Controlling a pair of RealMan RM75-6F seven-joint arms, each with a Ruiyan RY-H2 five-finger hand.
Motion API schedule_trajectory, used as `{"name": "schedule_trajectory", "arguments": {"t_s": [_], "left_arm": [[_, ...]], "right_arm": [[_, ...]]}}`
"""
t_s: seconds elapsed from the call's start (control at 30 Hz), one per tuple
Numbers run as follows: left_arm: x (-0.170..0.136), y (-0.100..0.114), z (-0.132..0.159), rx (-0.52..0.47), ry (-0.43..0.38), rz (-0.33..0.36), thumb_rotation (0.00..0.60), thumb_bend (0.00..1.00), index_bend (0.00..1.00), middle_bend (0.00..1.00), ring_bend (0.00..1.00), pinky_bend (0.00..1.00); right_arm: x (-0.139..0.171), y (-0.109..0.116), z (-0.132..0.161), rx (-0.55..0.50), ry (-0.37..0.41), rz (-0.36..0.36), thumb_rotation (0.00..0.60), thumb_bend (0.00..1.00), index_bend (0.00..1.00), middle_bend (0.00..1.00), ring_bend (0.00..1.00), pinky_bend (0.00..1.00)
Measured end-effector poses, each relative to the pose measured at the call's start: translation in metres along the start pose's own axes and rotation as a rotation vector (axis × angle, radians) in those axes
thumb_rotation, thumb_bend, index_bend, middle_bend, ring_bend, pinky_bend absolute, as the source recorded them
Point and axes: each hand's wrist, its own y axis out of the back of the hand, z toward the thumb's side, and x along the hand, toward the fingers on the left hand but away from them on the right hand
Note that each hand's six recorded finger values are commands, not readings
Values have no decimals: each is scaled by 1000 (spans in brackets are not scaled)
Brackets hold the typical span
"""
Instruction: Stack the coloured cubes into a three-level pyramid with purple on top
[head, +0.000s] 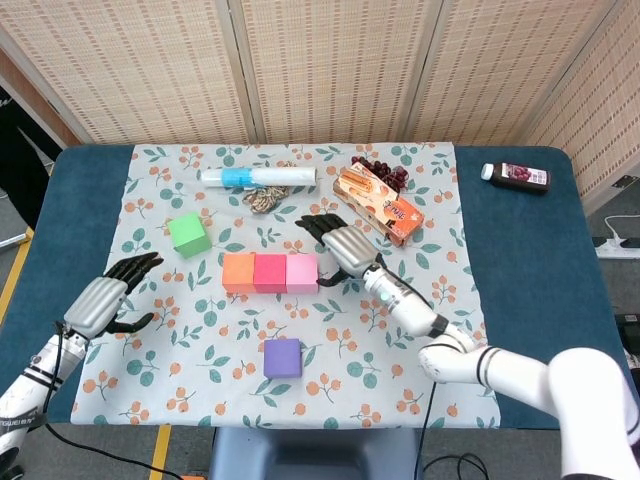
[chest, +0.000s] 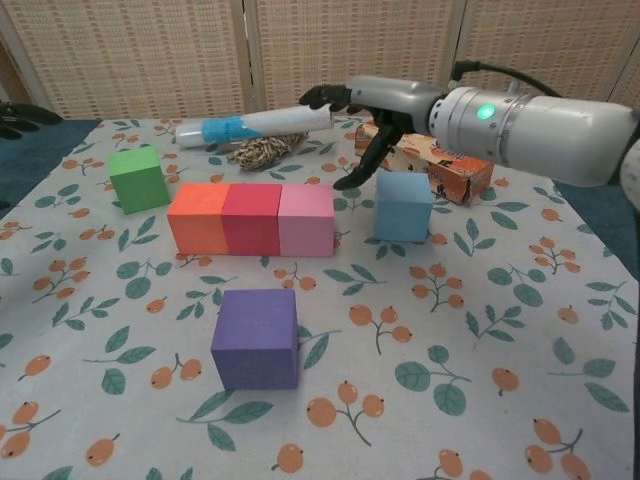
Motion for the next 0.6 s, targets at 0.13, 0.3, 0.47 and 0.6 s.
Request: {"name": "schedule_trajectory", "arguments": {"t_s": [0.13,0.3,0.47,0.6], "left_arm": [[20,9,-11,10,55,9,600,345,56,0,0,98],[48,10,-23,44,126,-24,600,345,65,0,0,98],[84,7,-31,58,198,-92,600,342,38,0,0,98],[112,5,-33,37,248,-127,600,343,2,0,0,98]], "right_arm": [[45,34,-13,14,-20,-76,600,79,0,20,0,0],[125,74,-43,39,-112,-184,600,79,0,17,0,0],[188,90,-60,77,-171,-250,600,79,0,17,0,0],[219,87,-66,74,-189,-258,600,79,0,17,0,0]]}}
